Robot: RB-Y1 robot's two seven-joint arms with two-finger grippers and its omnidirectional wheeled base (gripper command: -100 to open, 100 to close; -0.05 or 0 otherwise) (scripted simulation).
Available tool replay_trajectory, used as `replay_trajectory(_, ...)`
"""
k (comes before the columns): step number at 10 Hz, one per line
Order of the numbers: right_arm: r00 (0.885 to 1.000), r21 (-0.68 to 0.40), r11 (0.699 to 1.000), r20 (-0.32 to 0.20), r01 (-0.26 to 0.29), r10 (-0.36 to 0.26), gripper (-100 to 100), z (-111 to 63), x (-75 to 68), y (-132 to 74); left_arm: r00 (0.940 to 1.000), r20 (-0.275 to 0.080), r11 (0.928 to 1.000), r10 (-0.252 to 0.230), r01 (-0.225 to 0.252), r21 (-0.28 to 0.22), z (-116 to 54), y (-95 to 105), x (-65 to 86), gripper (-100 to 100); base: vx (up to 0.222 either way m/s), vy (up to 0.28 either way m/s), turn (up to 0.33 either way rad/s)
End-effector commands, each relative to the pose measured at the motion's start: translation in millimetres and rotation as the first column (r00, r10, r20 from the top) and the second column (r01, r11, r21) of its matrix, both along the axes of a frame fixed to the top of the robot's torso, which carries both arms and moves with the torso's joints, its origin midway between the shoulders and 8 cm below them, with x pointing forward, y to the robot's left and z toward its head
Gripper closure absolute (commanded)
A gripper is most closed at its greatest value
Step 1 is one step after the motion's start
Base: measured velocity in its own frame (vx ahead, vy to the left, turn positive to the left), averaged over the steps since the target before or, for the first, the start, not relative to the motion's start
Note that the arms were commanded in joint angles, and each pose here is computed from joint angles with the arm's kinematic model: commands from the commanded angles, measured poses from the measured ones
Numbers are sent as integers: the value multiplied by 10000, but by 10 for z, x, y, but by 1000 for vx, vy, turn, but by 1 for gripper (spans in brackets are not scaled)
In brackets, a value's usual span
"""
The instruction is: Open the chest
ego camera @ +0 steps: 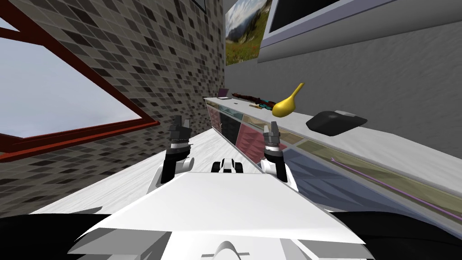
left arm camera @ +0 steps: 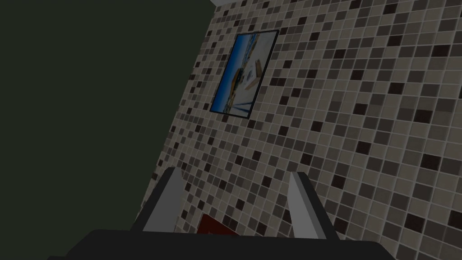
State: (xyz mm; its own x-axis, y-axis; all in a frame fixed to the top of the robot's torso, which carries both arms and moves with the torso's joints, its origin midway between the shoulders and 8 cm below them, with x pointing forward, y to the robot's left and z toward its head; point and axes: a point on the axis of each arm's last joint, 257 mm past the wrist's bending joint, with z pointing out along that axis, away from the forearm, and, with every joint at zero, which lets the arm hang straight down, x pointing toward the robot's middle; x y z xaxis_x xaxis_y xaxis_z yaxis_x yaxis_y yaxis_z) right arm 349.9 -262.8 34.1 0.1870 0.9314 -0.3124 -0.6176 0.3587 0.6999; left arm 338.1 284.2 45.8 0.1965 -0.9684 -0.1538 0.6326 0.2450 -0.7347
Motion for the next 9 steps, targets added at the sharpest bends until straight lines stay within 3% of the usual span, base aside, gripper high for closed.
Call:
replay_trajectory(1, 9983, -1757, 9831, -174, 515, -554, -100, -92, 87, 123, 10000, 0, 10000, 0, 0, 0, 0, 0, 0, 0, 98, 83, -149)
replay_trajectory(2, 9977, -1943, 9790, -151, 613, -655, -100, -96, 88, 133, 10000, -1, 10000, 0, 0, 0, 0, 0, 0, 0, 64, 71, -48)
replay_trajectory(5, 9918, -3502, 9293, -61, 1175, -1277, -100, -178, 161, 220, 10000, 0, 10000, 0, 0, 0, 0, 0, 0, 0, 52, 68, -105)
replay_trajectory(6, 9876, -4200, 8961, 35, 1437, -1567, -100, -220, 197, 255, 10000, 1, 10000, -1, 1, 0, 0, 0, 0, 0, 57, 53, -110)
replay_trajectory(7, 9870, -4278, 8918, 58, 1476, -1606, -100, -223, 198, 260, 10000, 0, 10000, 0, 0, 0, 0, 0, 0, 0, 48, 43, -64)
replay_trajectory(8, 9815, -4970, 8499, 205, 1752, -1903, -100, -266, 236, 292, 10000, 0, 10000, 0, 0, 1, 0, 0, 0, 0, 48, 50, -122)
replay_trajectory(9, 9809, -5032, 8456, 226, 1781, -1931, -100, -269, 237, 296, 10000, 0, 10000, 0, 0, 1, 0, 0, 0, 0, 41, 54, -50)
